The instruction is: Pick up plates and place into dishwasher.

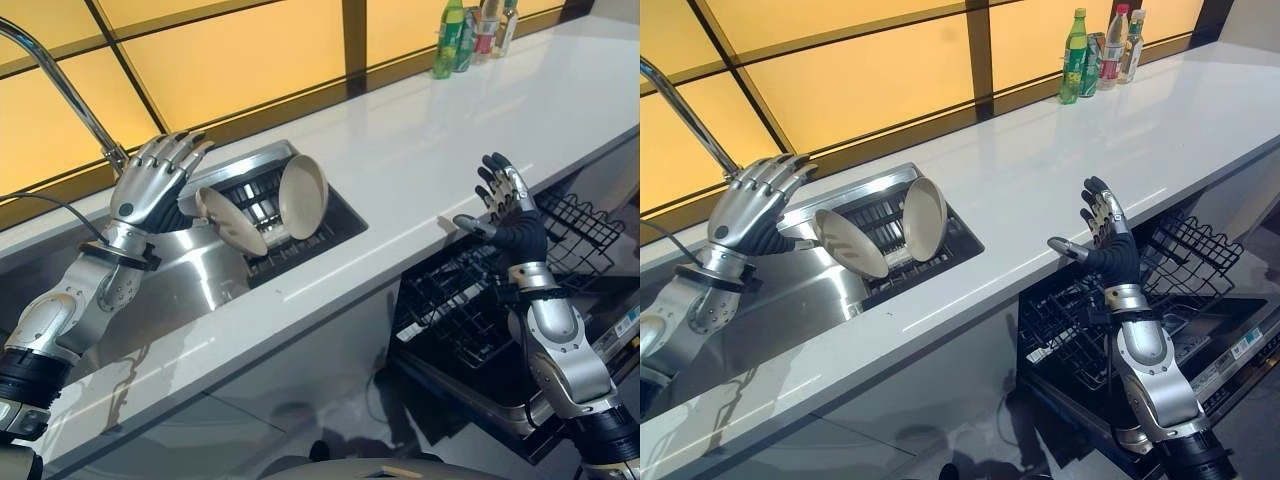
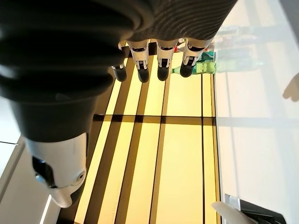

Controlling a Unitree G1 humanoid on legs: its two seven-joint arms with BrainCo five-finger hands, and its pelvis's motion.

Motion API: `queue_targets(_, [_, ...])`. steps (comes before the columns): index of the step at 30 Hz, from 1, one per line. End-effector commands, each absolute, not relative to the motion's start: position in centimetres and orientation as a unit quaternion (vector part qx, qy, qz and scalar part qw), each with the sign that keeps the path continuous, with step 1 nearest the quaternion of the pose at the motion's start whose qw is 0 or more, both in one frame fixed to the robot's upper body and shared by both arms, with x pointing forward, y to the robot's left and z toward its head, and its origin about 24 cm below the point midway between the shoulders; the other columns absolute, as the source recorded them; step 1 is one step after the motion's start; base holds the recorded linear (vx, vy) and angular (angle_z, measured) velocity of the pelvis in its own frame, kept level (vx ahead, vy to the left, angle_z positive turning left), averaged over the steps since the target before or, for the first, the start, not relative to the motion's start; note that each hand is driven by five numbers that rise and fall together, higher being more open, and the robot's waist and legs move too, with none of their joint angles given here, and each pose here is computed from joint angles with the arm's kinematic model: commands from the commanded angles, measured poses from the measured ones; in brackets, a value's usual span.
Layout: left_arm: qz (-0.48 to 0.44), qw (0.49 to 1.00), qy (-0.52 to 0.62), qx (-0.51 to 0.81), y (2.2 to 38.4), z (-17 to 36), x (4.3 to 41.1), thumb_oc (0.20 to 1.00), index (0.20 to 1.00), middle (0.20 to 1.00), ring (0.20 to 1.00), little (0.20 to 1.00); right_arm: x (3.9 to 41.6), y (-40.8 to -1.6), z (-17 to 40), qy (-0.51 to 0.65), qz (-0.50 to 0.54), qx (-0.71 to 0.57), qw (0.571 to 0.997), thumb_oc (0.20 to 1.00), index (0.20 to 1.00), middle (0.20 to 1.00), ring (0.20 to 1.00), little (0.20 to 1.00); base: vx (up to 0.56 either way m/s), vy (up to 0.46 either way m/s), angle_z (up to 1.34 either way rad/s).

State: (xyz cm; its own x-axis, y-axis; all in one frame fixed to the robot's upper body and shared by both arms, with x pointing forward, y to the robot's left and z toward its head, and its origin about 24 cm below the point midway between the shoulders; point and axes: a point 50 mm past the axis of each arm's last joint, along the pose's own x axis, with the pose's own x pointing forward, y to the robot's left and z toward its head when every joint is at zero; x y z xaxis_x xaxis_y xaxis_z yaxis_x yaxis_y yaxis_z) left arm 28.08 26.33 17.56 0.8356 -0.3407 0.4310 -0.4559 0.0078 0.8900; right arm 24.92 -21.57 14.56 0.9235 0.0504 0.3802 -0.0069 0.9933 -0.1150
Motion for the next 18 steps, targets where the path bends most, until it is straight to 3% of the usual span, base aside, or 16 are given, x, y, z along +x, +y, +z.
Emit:
queue_targets(1, [0.067,0.607,-0.304,0.731,27.2,20.0,28.0,1.000,1.000,1.000,1.000,1.000,24.8,-22.2,17.3,-0.252,0.021,-0.066,0.965,1.000,1.000,1.000,1.000,1.000,0.03,0.094,-0.04])
queue_targets(18, [0.014,0.533,-0.275,0.800,28.6,21.8,25.0,1.000,1.000,1.000,1.000,1.000,23.1,-23.7,15.7,-0.211,0.012,-0.062,0.975,1.000,1.000,1.000,1.000,1.000,0.06,0.014,0.07])
